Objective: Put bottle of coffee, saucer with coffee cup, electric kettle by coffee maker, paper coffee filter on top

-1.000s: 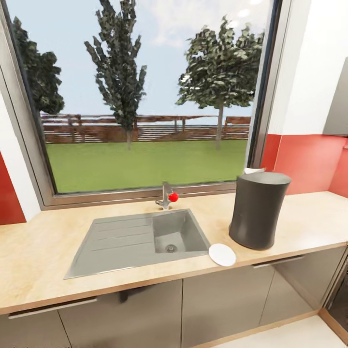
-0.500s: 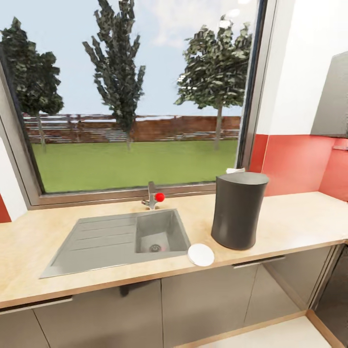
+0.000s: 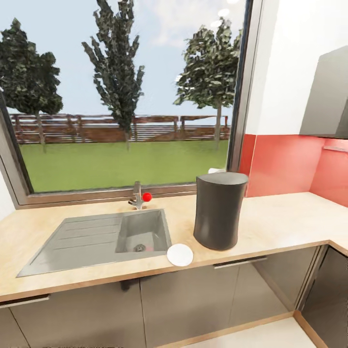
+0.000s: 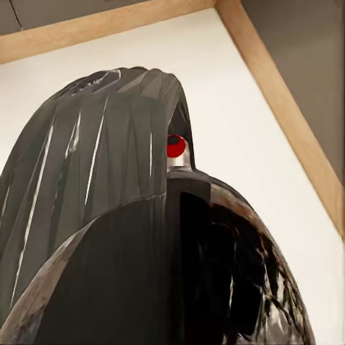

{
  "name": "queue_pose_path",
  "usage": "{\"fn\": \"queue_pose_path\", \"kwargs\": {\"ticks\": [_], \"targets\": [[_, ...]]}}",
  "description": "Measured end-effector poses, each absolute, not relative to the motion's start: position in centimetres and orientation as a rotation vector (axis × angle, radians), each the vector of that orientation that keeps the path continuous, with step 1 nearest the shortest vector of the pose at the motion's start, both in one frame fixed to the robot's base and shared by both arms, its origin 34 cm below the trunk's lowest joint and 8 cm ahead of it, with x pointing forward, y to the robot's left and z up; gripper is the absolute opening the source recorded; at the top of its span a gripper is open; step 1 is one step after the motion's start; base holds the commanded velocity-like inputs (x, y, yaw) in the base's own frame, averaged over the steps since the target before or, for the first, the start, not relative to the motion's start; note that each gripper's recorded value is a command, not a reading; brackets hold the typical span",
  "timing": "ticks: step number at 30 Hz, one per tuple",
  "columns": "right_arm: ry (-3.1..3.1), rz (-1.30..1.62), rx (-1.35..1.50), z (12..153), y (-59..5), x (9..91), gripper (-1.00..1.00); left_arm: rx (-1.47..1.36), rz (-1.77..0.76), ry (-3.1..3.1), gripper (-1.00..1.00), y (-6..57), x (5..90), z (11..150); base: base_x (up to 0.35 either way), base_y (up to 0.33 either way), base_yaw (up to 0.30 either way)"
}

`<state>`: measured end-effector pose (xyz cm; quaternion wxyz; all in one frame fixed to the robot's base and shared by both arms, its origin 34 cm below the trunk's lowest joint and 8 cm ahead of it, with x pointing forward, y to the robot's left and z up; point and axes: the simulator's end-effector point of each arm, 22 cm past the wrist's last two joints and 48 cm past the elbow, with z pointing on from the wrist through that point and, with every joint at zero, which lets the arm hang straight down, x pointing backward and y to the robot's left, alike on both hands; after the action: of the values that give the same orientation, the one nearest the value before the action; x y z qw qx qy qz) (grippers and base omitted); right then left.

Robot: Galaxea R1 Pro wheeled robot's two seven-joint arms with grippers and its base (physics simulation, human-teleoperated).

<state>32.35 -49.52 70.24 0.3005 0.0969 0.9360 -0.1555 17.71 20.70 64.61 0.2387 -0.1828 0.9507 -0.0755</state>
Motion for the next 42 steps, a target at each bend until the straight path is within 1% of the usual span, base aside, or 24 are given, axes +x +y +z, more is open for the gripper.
{"fn": "queue_pose_path", "kwargs": {"ticks": [8,22,33,42], "targets": [[2.487,-0.408,0.257,70.09,-49.21,32.21,-1.0,-0.501,-0.207,2.604,1.0,20.7,17.7,64.61,0.0,-0.329,0.223],[2.492,-0.408,0.257,69.97,-49.18,31.89,-1.0,-0.5,-0.207,2.604,1.0,20.7,17.71,64.61,-0.01,-0.327,0.023],[2.493,-0.408,0.257,69.93,-49.17,31.85,-1.0,-0.5,-0.207,2.604,1.0,20.71,17.73,64.59,-0.239,-0.219,0.0],[2.493,-0.408,0.257,69.93,-49.17,31.85,-1.0,-0.5,-0.206,2.604,1.0,20.71,17.73,64.59,-0.312,-0.06,0.0]]}}
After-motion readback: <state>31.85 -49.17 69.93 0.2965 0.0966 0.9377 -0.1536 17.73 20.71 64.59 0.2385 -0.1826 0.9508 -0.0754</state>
